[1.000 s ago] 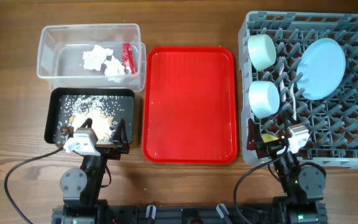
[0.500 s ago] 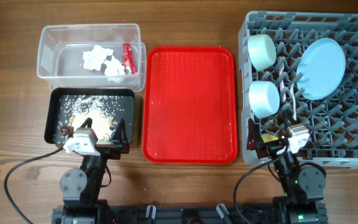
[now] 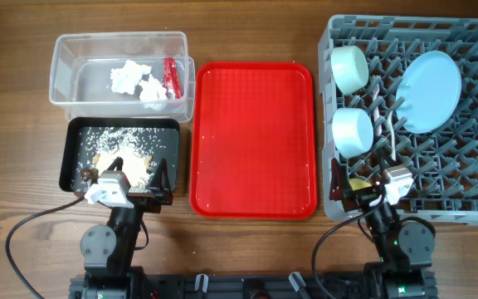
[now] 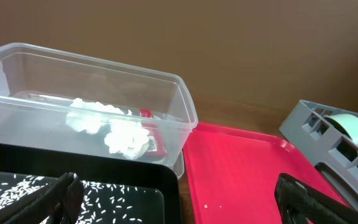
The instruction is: Sort waste into correct bins and load items into the dishwasher rack
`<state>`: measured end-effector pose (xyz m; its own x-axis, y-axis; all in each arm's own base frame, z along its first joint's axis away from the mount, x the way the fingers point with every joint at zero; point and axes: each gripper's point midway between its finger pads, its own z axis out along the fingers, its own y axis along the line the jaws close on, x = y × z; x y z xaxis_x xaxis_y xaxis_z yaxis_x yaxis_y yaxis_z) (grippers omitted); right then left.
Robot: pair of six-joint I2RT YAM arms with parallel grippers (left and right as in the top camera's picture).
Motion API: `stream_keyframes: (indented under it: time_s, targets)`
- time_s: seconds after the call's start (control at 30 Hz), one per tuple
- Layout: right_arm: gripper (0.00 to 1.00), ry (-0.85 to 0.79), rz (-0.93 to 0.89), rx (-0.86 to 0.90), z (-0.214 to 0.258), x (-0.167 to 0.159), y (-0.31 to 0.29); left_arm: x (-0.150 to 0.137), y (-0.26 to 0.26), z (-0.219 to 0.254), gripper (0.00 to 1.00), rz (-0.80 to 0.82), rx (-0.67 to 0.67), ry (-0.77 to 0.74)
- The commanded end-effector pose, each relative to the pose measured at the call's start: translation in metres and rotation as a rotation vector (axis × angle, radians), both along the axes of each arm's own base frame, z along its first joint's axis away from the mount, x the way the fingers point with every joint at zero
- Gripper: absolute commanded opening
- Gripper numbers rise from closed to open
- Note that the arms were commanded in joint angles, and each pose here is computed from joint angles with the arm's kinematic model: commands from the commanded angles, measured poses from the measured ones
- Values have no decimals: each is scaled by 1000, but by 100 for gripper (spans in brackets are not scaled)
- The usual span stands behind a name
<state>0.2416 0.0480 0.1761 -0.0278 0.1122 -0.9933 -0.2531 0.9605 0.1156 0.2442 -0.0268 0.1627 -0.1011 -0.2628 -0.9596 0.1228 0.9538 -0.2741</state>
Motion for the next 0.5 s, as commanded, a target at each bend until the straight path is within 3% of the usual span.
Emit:
stream_keyframes:
  time_s: [0.0,0.47]
  targets:
    - [100,-10,-7,17,3,0,-1,0,0,-2,100,-3,15,-7]
    - [100,-10,-7,17,3,0,-1,0,0,-2,100,-3,15,-7]
